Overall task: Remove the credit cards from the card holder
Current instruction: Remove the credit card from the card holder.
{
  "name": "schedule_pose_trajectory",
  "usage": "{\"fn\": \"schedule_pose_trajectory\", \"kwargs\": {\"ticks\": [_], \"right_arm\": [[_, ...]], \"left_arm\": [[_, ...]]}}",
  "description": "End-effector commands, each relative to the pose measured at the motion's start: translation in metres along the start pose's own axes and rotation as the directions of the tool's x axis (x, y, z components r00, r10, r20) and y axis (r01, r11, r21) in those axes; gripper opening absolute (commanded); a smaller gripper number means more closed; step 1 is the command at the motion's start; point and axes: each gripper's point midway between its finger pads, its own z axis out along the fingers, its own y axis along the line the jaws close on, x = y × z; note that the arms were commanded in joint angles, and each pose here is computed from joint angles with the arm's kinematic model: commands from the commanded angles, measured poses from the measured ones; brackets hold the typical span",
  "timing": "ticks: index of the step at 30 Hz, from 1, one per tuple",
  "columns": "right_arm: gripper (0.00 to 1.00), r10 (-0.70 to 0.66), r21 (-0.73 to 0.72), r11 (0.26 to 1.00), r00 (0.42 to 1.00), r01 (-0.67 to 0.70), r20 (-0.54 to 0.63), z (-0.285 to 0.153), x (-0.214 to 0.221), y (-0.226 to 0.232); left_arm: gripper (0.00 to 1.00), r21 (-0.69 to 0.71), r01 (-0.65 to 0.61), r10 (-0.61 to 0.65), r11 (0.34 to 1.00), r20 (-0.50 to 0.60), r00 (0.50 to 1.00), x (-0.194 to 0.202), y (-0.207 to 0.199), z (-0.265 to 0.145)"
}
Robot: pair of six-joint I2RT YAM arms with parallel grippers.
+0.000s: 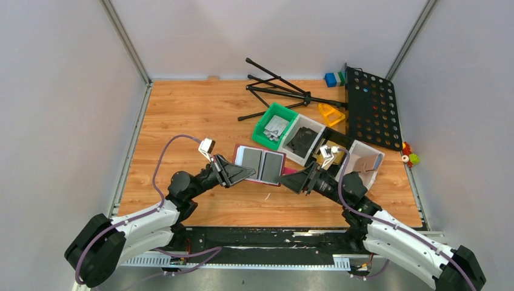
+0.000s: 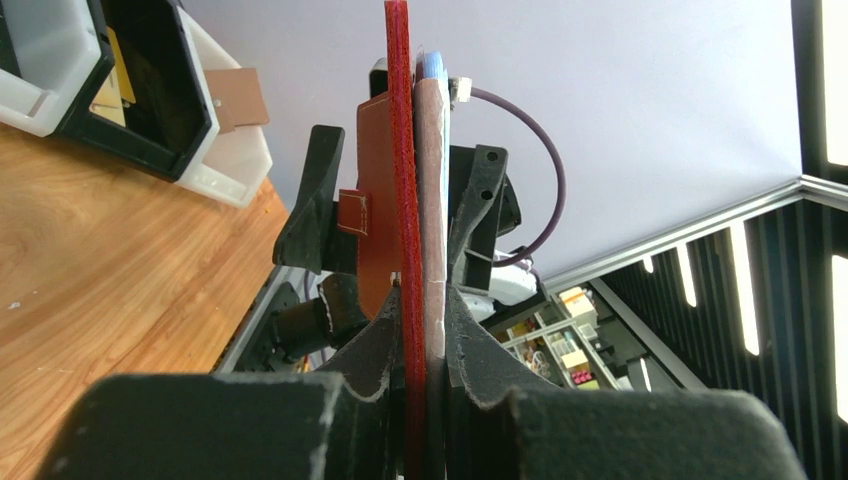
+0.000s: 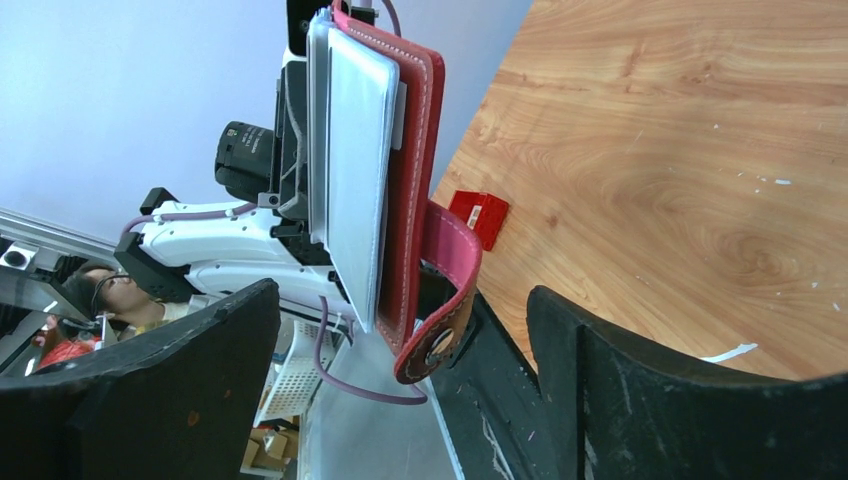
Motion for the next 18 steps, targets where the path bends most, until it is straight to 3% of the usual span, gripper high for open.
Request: {"fn": "schedule_pose_trajectory", "kwargs": {"ticks": [1, 8, 11, 14, 16, 18], "right_arm": [[0.85, -0.012, -0.066, 0.998, 0.998, 0.016, 0.064, 0.005, -0.02, 0.025], [0.66, -0.017, -0.155, 0.988, 0.999, 0.022, 0.031, 0.014, -0.022, 0.048], [0.5, -0.009, -0.169, 0.985, 0.999, 0.014, 0.032, 0.015, -0.023, 0.051], [0.26, 0.005, -0.171, 0.985, 1.0, 0.0, 0.025, 0.015, -0.022, 0.052], [0.1, 0.019, -0.158, 0.987, 1.0, -0.017, 0.013, 0.016, -0.021, 0.05], [0.0, 0.029, -0.107, 0.994, 1.0, -0.029, -0.003, 0.017, -0.018, 0.041]], "left_arm": [[0.05, 0.081, -0.028, 0.027, 0.996, 0.011, 1.0, -0.004, -0.021, 0.0], [0.05, 0.093, -0.016, 0.017, 0.996, 0.0, 1.0, -0.002, -0.022, 0.0], [0.05, 0.089, -0.016, 0.016, 0.996, -0.004, 1.0, -0.001, -0.021, 0.0], [0.07, 0.067, -0.021, 0.022, 0.997, -0.007, 1.0, 0.0, -0.015, -0.001], [0.15, 0.017, -0.032, 0.032, 0.999, -0.012, 0.999, 0.001, -0.003, -0.001], [0.3, -0.076, -0.054, 0.053, 0.996, -0.02, 0.998, -0.001, 0.017, -0.003]]}}
